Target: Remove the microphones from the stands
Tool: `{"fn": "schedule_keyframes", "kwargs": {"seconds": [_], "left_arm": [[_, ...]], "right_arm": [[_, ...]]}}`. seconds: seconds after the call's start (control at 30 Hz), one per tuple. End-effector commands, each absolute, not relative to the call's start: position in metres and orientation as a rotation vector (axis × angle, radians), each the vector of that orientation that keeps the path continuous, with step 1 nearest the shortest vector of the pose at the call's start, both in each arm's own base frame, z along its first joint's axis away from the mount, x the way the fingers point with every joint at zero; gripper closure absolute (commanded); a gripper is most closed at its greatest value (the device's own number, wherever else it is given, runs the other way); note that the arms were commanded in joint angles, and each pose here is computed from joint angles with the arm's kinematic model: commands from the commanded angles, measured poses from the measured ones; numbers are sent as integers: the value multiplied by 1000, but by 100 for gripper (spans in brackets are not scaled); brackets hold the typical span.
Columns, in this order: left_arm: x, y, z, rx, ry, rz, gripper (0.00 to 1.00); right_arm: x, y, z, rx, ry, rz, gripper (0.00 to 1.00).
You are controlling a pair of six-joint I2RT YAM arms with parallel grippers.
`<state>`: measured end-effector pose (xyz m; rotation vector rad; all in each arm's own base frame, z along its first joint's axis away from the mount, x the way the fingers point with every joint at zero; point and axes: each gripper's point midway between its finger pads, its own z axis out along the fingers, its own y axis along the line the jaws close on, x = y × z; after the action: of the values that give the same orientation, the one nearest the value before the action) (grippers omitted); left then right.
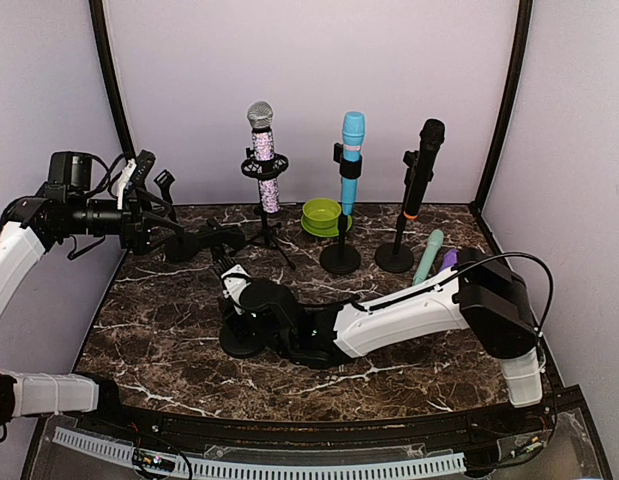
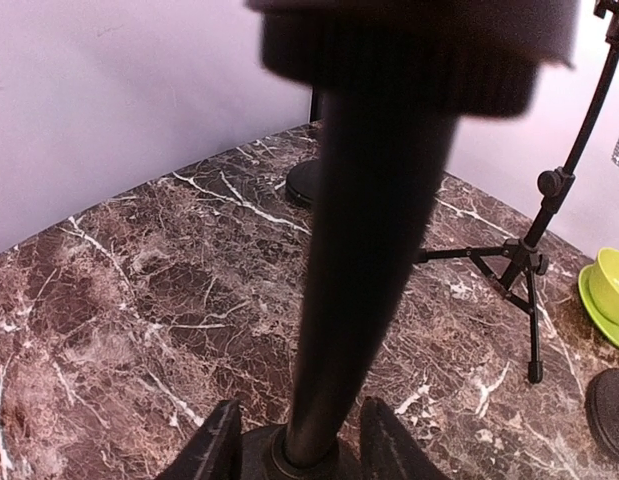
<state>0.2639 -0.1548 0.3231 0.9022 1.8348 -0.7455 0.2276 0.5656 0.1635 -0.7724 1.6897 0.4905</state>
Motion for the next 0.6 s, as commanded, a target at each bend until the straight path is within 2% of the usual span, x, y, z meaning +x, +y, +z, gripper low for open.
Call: {"fn": "schedule_keyframes", "kwargs": {"seconds": [0.0,0.1,0.17,0.27,0.43,0.57], "left_arm": [[255,-155,319,922,1832,-761,1],[253,-154,316,929,1836,-757,1],[250,-155,315,935,1833,-761,1],[246,-156,310,952,1828,-772,3],[223,-160,271,1071,1836,-828,16],[213,-161,251,1067,1855,-874,16]], "right_arm": [[231,573,170,-729,1658,511,68],[231,574,169,-730,1667,515,89],[232,571,168,-718,1677,521,98],[240,562,179,-685,1676,534,100],[248,548,235,-636,1645,699,100],[243,547,280,-638,1611,859,100]]}}
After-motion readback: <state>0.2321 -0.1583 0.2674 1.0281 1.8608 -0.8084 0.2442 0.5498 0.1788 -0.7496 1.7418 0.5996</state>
